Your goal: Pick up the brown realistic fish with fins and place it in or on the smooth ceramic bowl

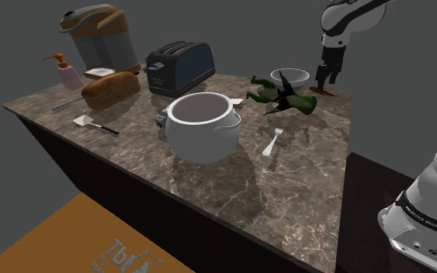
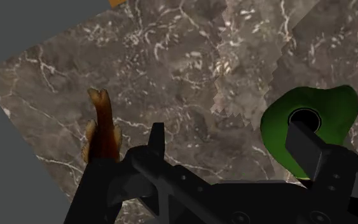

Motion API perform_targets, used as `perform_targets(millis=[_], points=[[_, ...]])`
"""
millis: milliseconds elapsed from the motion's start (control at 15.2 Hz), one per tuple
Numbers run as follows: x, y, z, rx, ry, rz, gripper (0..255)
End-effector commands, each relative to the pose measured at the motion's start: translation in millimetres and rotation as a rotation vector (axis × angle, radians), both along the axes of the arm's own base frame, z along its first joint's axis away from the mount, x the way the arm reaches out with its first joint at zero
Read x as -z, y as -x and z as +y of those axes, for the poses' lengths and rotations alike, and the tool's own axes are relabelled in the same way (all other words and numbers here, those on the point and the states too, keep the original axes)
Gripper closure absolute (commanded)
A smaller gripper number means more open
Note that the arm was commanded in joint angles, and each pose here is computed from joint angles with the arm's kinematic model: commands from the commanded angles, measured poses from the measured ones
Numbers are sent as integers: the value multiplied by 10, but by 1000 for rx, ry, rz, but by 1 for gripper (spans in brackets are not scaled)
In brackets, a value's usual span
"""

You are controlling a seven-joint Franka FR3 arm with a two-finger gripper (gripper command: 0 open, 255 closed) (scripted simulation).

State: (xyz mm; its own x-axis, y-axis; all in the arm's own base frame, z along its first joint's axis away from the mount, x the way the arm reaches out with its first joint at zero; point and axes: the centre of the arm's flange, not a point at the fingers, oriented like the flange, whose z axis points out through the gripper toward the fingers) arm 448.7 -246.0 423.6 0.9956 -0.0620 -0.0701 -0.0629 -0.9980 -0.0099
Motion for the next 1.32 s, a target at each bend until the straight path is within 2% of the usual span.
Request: perform_targets(millis=[0,396,924,1254], points=[[94,-79,-236,14,7,-10,0],[312,-380,-894,56,22,-37,0],[721,-380,-925,58,22,-39,0],[721,-380,-925,58,22,-39,0]])
